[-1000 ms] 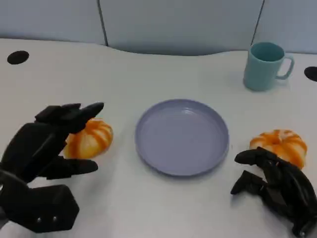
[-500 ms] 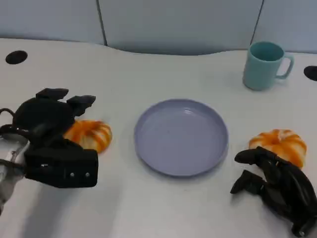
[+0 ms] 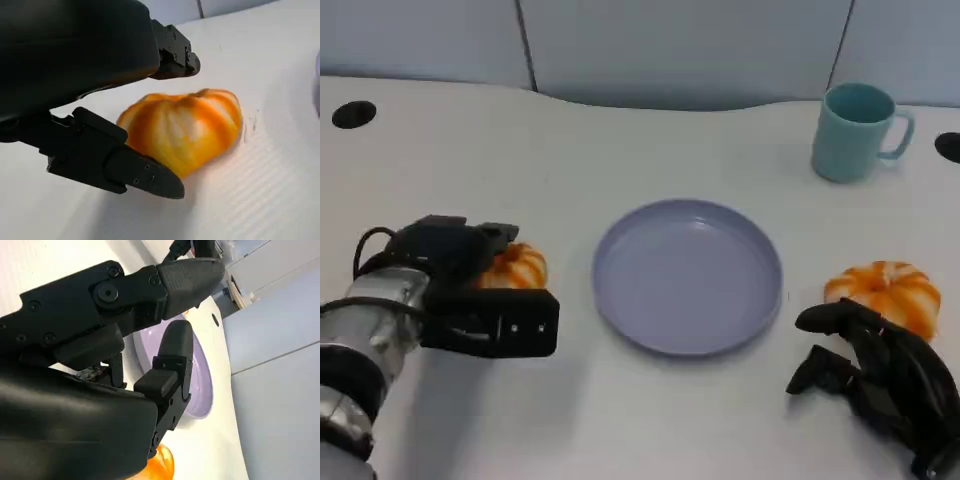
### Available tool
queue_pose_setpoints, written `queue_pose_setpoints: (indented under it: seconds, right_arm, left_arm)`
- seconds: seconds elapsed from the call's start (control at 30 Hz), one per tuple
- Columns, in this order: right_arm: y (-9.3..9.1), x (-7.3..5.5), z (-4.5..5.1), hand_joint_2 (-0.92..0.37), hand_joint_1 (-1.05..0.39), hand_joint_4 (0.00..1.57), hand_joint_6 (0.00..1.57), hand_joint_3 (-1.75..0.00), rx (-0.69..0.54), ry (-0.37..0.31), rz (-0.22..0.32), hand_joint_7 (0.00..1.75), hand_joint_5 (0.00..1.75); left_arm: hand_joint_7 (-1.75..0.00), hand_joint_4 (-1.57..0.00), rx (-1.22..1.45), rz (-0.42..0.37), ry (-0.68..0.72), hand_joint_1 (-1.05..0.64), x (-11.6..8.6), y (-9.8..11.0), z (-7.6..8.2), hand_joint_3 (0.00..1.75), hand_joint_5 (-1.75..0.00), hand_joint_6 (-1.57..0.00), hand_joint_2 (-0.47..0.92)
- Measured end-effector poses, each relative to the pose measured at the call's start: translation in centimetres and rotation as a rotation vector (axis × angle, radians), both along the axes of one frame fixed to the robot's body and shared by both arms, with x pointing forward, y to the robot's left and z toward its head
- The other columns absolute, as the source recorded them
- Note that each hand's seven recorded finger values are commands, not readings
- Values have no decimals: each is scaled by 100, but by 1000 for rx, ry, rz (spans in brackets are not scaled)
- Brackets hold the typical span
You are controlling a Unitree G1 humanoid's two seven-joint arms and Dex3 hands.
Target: Grasp the bread from the table and place it into the plate.
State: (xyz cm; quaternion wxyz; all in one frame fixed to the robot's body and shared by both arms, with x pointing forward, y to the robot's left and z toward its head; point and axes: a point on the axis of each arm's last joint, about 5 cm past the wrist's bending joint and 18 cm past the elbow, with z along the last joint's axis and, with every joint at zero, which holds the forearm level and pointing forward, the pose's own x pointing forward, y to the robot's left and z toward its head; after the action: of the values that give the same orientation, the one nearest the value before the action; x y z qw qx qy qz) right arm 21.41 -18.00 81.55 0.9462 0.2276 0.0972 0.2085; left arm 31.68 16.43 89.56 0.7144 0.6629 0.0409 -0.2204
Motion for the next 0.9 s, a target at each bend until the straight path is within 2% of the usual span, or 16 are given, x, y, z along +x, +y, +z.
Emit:
queue_pose_setpoints:
  seconds: [0.17, 0.33, 0.63, 0.8, 0.9]
  right_arm:
    - [-1, -7, 2, -92, -45, 64, 62, -17, 0, 2, 2, 103, 142]
    - [-4, -8, 2, -92, -45, 63, 62, -18, 5, 5, 4, 104, 142]
    - [0, -3, 12, -92, -46, 64, 63, -17, 9, 15, 6, 104, 142]
    - [-11, -34, 7, -92, -47, 64, 63, -16, 8, 14, 2, 105, 142]
    - [-15, -46, 4, -92, -46, 64, 63, -17, 9, 16, 1, 105, 142]
  left_arm:
    - [0, -2, 55, -9, 0, -54, 45, -85, 21, 0, -2, -12, 72]
    - [-1, -3, 119, -9, 32, -57, 43, -169, -23, 0, -3, -13, 73]
    - [0, -2, 161, 8, 73, -46, 81, -293, 12, 0, -2, -14, 75]
    - [-3, -15, 141, 14, 89, -31, 77, -290, 3, 2, -6, -22, 80]
    - [-4, -35, 109, 21, 86, -25, 68, -284, -9, 5, -11, -35, 89]
